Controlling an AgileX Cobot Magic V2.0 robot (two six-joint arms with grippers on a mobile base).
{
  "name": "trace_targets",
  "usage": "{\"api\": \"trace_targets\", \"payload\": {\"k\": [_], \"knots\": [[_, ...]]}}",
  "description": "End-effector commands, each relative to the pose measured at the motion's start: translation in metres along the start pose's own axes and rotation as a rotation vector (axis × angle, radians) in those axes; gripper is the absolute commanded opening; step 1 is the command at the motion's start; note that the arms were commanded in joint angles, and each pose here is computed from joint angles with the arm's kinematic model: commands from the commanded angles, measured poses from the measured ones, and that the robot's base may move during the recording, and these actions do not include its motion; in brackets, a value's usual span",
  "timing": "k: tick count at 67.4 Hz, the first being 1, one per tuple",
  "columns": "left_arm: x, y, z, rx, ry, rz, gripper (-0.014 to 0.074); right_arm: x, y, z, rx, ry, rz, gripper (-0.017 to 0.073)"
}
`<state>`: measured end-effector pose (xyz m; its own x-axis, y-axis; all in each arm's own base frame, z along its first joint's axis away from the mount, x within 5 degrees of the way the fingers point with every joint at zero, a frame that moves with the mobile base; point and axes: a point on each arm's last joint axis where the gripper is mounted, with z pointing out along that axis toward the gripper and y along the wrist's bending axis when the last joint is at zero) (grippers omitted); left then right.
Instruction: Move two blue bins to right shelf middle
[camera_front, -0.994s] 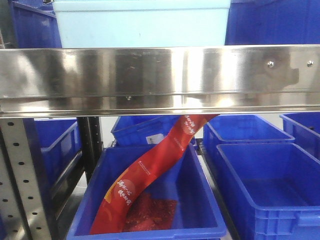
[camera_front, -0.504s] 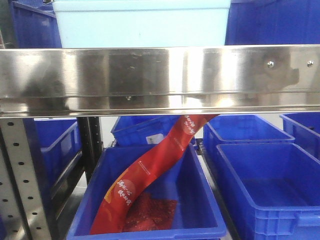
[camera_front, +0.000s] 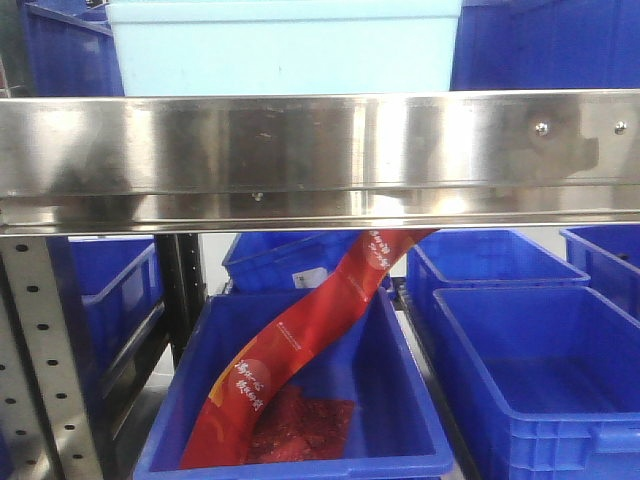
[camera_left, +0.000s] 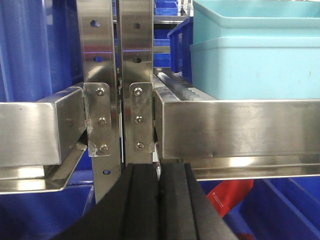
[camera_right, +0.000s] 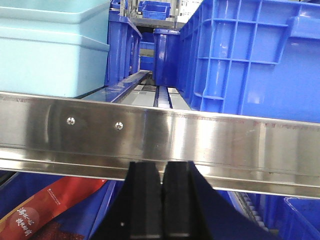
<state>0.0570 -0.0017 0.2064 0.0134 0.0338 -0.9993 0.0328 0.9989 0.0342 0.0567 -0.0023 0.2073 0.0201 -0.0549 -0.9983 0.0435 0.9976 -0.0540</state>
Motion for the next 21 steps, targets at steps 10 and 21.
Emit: {"api": "trace_targets", "payload": {"k": [10, 21], "knots": [[-0.0020, 0.0001, -0.0006, -0.003, -0.022, -0.024, -0.0111, -0.0020, 0.0001, -0.0003, -0.003, -0.022, -0.006, -0.0165], [-0.0020, 0.0001, -0.0006, -0.003, -0.022, -0.024, -0.0111, -0.0020, 0.0001, -0.0003, -0.003, -0.022, -0.006, -0.0165]]}}
